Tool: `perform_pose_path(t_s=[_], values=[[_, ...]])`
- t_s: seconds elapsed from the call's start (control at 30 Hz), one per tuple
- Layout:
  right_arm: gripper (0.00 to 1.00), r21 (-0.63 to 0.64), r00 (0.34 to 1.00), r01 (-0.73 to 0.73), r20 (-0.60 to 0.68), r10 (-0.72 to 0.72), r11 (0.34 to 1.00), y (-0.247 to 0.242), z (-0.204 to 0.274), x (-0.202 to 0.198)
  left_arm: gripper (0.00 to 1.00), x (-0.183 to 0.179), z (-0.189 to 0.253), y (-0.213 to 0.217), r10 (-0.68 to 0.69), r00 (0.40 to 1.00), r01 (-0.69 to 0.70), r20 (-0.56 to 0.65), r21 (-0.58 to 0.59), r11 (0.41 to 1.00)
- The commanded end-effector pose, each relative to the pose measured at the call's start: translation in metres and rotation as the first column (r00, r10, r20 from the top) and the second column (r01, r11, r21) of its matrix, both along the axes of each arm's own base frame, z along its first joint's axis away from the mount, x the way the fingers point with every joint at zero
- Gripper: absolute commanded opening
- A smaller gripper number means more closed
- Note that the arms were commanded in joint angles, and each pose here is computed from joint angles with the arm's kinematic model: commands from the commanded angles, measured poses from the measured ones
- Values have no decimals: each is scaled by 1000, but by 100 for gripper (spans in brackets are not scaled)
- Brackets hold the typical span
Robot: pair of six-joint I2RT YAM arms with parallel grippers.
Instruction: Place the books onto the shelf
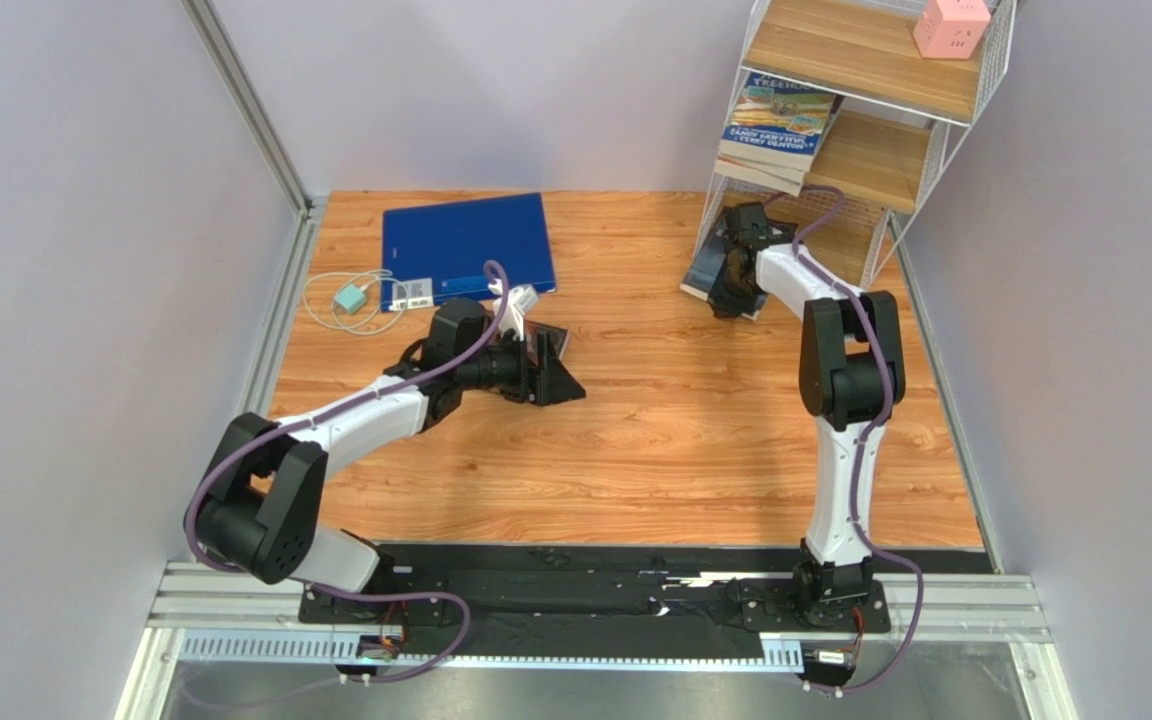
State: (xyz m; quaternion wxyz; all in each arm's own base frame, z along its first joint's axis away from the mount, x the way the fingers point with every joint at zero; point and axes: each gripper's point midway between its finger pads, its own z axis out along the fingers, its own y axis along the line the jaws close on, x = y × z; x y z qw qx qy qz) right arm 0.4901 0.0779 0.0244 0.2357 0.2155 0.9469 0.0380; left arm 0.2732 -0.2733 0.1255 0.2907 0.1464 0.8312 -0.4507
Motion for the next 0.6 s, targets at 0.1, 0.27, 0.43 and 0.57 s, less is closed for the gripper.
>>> perform_pose_path(t_s=[0.1,0.27,0.43,0.57], values=[[0,-33,998,65,26,-64,997,-31,7,30,79,1,9,-1,-8,999,8,47,-10,1000],[0,-42,995,96,43,-94,995,-48,19,45,79,3,7,-2,-7,999,8,41,-8,1000],[0,-36,994,93,65,-90,995,-54,24,57,79,2,4,-2,-9,999,9,37,-3,1000],[0,-47,995,84,57,-81,995,-56,27,60,79,1,3,0,-4,999,4,33,3,1000]])
